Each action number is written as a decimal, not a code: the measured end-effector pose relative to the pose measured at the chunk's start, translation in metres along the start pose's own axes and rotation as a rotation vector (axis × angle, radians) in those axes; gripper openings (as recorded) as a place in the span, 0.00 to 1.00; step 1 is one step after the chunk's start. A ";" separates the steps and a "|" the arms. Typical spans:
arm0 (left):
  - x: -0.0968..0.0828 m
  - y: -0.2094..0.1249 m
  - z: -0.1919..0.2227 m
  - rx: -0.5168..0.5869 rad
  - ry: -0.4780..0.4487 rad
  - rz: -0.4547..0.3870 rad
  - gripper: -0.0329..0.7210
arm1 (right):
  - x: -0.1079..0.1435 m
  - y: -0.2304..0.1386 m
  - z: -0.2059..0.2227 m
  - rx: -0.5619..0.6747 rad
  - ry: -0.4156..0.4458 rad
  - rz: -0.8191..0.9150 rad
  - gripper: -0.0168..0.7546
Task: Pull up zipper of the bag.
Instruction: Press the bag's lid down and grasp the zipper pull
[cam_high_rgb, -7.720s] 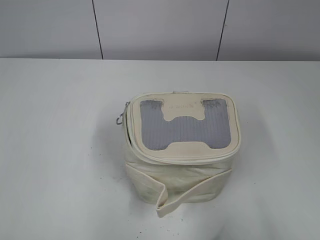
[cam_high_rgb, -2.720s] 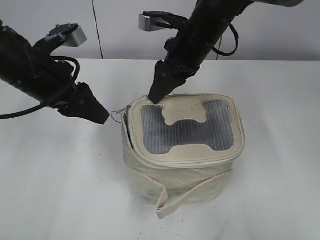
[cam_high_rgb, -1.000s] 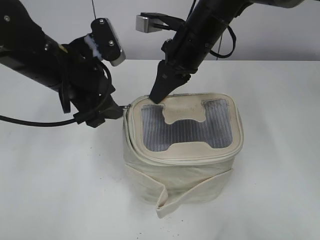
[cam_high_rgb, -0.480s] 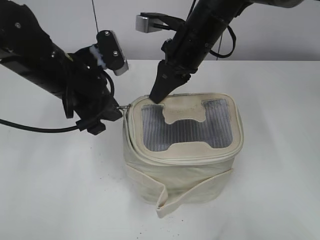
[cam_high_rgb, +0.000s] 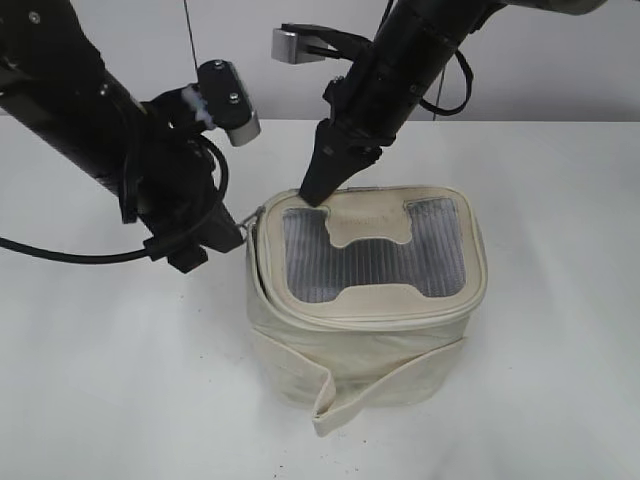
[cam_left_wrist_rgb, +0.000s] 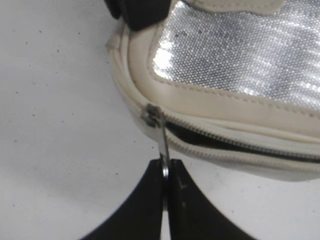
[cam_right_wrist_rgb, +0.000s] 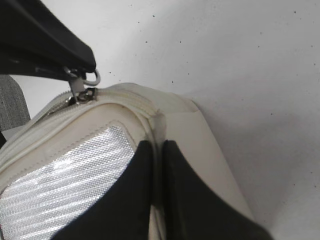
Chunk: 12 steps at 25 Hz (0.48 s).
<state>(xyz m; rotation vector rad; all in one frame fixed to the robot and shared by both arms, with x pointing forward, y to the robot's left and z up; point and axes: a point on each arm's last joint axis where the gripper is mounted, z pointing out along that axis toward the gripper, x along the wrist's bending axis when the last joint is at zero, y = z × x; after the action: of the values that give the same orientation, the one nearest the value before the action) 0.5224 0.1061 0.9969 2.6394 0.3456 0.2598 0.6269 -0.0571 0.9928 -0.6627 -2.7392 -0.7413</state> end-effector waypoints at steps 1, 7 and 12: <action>-0.001 -0.001 0.000 0.008 -0.016 -0.018 0.04 | 0.000 0.000 0.000 0.000 0.000 0.004 0.07; -0.010 -0.004 -0.003 0.059 -0.115 -0.136 0.04 | 0.000 0.000 0.000 0.001 0.000 0.024 0.07; -0.019 -0.001 -0.014 0.057 -0.181 -0.187 0.04 | 0.000 0.000 0.000 0.003 -0.001 0.037 0.07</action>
<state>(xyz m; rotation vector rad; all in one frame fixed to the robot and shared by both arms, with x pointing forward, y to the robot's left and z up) 0.5008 0.1078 1.0065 2.6379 0.5414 -0.0499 0.6269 -0.0573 0.9926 -0.7114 -2.7207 -0.7293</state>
